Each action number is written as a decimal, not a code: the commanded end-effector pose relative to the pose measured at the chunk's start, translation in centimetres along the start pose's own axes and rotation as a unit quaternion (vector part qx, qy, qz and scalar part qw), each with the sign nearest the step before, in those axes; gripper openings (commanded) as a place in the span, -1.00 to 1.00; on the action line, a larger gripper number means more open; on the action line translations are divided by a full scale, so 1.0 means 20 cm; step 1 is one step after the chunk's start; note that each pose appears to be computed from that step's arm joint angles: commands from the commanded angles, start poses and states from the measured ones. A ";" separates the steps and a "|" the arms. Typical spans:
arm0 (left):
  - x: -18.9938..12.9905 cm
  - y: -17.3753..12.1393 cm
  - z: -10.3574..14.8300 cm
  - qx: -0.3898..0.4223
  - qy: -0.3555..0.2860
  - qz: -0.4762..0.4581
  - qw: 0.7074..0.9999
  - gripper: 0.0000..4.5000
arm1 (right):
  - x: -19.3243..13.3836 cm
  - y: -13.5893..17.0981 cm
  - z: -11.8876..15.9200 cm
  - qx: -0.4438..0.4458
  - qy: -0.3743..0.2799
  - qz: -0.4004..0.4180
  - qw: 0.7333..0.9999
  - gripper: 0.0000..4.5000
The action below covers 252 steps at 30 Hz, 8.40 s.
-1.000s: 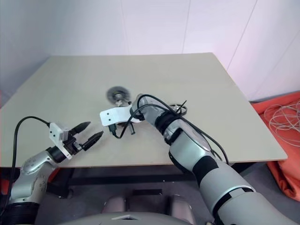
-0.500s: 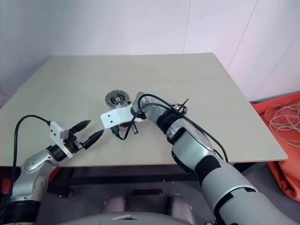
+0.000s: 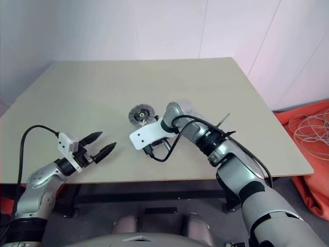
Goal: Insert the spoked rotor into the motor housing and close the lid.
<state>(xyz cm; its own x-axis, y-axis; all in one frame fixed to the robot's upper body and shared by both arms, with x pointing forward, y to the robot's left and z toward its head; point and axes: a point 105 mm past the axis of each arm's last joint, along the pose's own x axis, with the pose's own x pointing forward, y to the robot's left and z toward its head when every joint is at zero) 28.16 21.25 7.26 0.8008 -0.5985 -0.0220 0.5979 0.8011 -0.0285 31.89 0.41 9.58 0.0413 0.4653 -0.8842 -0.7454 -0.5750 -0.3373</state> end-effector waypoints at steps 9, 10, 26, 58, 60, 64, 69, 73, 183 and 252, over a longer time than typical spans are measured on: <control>0.03 0.02 0.05 0.020 -0.014 -0.009 1.000 1.00 | -0.06 -0.02 0.10 -0.005 -0.027 -0.028 0.999 -1.00; 0.03 0.02 0.05 0.020 -0.014 -0.009 1.000 1.00 | -0.05 -0.02 0.10 0.004 -0.025 -0.030 0.999 -1.00; 0.03 0.01 0.05 0.021 -0.011 -0.008 1.000 1.00 | -0.13 -0.05 0.15 0.064 -0.048 -0.044 0.996 0.35; 0.03 0.01 0.06 0.015 -0.011 -0.017 1.000 1.00 | -0.08 0.02 -0.50 0.494 -0.194 -0.330 0.781 0.99; 0.03 0.02 0.06 0.015 -0.011 -0.016 1.000 1.00 | -0.06 0.02 -0.51 0.495 -0.192 -0.328 0.781 0.99; 0.03 0.02 0.06 0.016 -0.012 -0.014 1.000 1.00 | -0.03 0.03 -0.53 0.498 -0.183 -0.327 0.782 0.99; 0.03 0.02 0.06 0.017 -0.013 -0.013 1.000 1.00 | 0.01 0.06 -0.55 0.497 -0.167 -0.320 0.789 0.99; 0.03 0.02 0.07 0.017 -0.013 -0.013 1.000 1.00 | 0.03 0.06 -0.55 0.499 -0.166 -0.319 0.789 0.99; 0.01 -0.03 0.13 0.027 -0.026 -0.048 0.998 1.00 | 0.11 -0.03 -0.11 0.433 -0.234 -0.182 0.851 -0.73; 0.03 -0.03 0.13 0.031 -0.025 -0.050 0.998 1.00 | 0.17 0.01 -0.15 0.470 -0.241 -0.198 0.826 -0.99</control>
<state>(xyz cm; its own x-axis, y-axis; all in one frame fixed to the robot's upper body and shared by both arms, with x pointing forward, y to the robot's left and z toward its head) 28.26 20.43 8.68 0.7376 -0.6752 0.0022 0.6752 0.7375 -0.0121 33.99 -0.09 6.03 0.3075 0.8429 -0.4415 -0.9310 0.3624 0.0435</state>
